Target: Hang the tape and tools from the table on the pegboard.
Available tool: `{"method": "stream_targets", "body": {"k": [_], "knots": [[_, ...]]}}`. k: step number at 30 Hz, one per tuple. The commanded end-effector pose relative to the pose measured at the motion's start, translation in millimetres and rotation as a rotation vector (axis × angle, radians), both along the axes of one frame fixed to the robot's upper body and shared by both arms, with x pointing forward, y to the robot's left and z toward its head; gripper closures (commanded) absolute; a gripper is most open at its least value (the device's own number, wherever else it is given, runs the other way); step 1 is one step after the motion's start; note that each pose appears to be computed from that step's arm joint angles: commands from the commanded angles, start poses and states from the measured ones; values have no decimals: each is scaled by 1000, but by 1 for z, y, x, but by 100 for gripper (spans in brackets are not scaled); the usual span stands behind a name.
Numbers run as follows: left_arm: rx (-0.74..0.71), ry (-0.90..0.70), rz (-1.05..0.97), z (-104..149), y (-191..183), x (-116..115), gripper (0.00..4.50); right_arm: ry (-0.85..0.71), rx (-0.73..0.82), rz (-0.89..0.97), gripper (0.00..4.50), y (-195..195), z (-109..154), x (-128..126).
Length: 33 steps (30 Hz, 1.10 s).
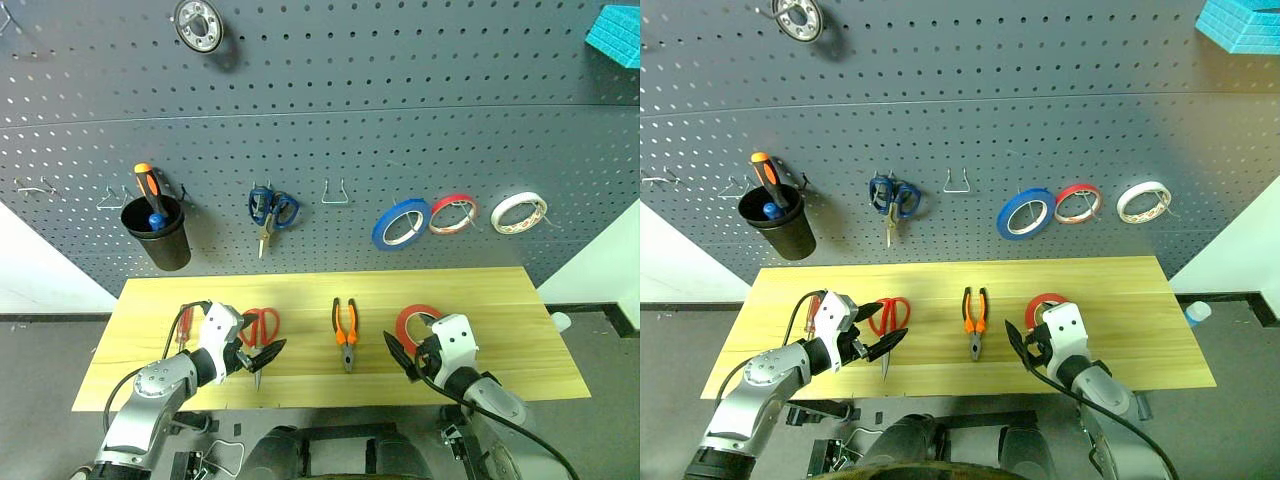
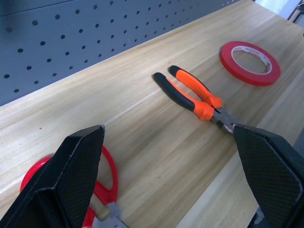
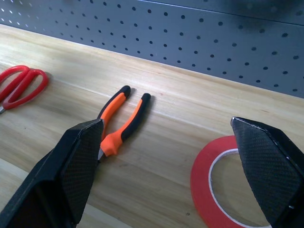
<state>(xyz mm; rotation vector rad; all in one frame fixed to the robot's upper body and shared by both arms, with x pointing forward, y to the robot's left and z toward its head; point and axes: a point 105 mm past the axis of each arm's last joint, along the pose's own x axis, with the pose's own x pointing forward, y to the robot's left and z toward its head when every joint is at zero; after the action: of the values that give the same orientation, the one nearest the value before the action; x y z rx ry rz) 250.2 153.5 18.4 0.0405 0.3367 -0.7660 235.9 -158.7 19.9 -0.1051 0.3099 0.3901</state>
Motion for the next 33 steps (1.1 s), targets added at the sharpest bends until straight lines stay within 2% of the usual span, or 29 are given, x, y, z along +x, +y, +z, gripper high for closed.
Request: {"method": "stream_targets", "body": {"k": [1,16,26,33], "knots": [[-8,-33,-21,10,-5,0,2,-9,-3,-15,0,-2,2,0],[-10,-36,-25,16,-8,1,2,0,-22,-38,0,-7,-1,1],[28,-58,-97,10,-8,5,2,-5,-104,-218,0,-37,-1,14],[46,-60,-146,19,-8,6,2,44,-157,-223,0,-42,-5,12]]}}
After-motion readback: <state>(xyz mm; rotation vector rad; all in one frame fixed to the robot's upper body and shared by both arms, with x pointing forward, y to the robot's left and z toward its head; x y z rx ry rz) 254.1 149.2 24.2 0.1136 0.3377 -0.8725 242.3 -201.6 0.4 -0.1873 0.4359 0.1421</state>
